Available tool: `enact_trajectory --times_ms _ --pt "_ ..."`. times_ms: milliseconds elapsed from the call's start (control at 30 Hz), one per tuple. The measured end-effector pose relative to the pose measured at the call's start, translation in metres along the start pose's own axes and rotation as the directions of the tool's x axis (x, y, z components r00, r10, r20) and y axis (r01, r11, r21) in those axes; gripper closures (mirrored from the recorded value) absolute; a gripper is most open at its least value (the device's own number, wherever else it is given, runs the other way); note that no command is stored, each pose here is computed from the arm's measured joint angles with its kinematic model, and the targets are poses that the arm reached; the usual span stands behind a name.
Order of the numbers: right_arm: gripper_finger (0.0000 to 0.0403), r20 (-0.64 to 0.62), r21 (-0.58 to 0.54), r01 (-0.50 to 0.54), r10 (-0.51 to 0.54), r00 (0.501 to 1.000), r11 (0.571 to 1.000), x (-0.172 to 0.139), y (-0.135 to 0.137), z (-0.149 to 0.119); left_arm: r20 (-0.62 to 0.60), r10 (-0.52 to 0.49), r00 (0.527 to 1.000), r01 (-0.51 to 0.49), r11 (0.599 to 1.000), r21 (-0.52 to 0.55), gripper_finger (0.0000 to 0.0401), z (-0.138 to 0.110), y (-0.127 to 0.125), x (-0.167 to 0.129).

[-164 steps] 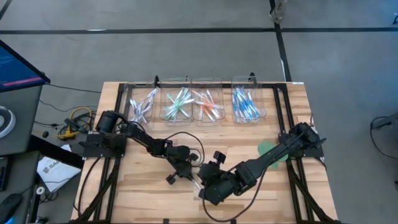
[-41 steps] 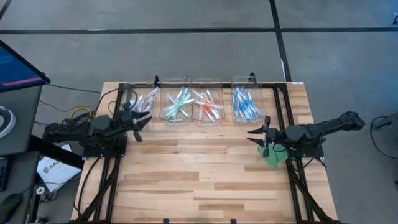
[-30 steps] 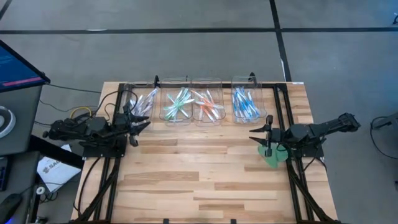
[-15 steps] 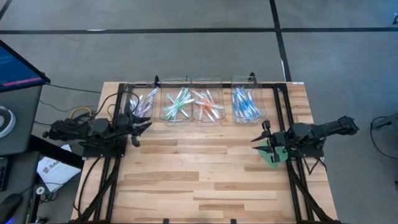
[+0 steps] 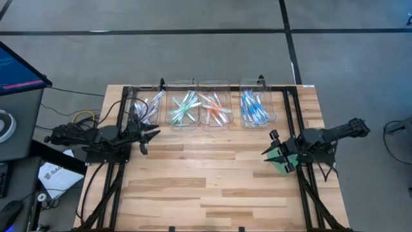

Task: Pick & Place Toothbrushes
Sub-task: Return to Home Position

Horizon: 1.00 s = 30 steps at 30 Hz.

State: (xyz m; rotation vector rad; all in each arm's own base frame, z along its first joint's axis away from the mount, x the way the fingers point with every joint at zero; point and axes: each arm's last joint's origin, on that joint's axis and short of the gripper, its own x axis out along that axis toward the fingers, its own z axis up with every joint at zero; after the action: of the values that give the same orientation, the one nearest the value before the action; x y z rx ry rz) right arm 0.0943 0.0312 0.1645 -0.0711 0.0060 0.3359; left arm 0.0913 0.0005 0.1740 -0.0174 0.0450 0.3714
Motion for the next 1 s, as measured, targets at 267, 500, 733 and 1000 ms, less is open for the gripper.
enact_trajectory --times_ms 267,500,733,1000 --pt "0.0279 0.001 0.028 -0.016 0.016 1.0 0.999 0.0 0.002 0.0 -0.001 -0.002 1.0 0.002 1.0 -0.005 0.0297 0.0 0.0 0.0" --pt "0.028 0.001 0.035 -0.008 0.008 1.0 0.999 0.0 0.001 0.0 -0.021 -0.077 0.997 0.078 0.997 0.019 0.0297 -0.002 -0.003 0.001" --pt "0.028 -0.001 0.035 0.007 -0.007 1.0 0.999 0.0 0.001 0.0 -0.112 -0.237 0.965 0.246 0.966 0.078 0.03 -0.009 -0.011 0.006" --pt "0.0284 -0.001 0.035 0.011 -0.011 1.0 0.999 0.0 0.001 0.0 -0.135 -0.234 0.963 0.247 0.965 0.085 0.0391 -0.011 -0.011 0.007"
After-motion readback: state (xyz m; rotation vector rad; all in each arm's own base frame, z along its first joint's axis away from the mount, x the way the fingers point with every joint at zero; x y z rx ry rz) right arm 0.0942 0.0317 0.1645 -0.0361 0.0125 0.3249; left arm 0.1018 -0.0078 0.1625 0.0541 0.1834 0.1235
